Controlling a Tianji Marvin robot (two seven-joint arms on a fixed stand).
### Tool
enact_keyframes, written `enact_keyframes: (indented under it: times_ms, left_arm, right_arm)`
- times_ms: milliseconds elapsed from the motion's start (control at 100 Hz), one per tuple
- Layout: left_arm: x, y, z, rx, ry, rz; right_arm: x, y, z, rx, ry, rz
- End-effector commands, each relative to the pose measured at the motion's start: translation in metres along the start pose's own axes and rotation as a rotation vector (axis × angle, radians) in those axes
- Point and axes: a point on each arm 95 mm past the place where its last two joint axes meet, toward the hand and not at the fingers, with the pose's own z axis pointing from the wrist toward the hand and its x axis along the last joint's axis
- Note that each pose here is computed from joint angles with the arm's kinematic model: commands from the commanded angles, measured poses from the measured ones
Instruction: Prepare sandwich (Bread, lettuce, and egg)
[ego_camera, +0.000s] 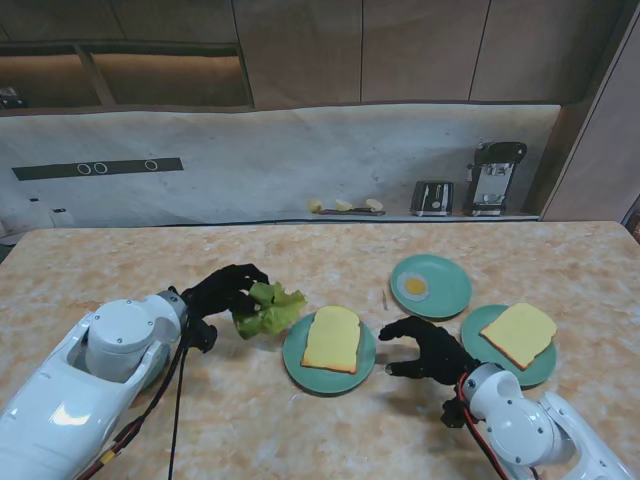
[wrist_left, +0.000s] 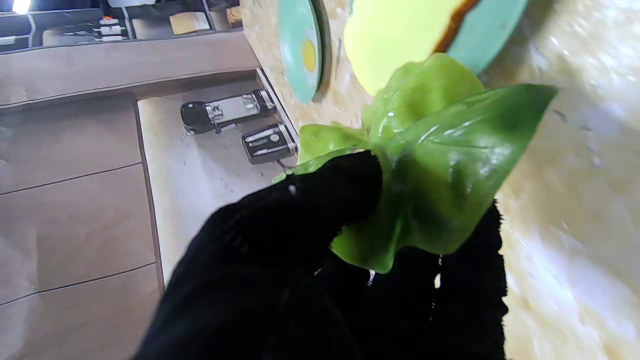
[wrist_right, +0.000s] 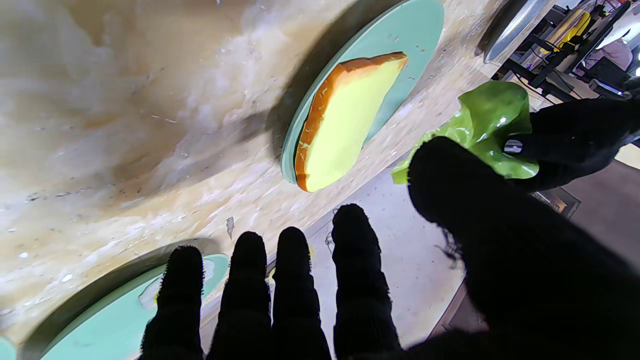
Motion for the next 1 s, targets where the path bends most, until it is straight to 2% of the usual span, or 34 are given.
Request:
enact_keyframes:
  times_ms: [0, 330, 680, 990]
  left_arm:
    - [0.007, 0.006, 0.008, -0.023, 0.012, 0.012]
    - [0.016, 0.025, 0.032, -0.117, 0.067, -0.077]
    - [0.017, 0.04, 0.046, -0.217, 0.057, -0.122]
    - [0.014, 0.047, 0.053, -0.24, 0.04, -0.134]
  right_arm:
    - [0.001, -0.006, -0.002, 0.015, -0.001, 0.008]
    - [0.003, -0.004, -0.009, 0.011, 0.015, -0.003]
    - [0.005, -0.006, -0.018, -0.008, 0.048, 0.006]
    - [0.007, -0.005, -0.021, -0.016, 0.074, 0.013]
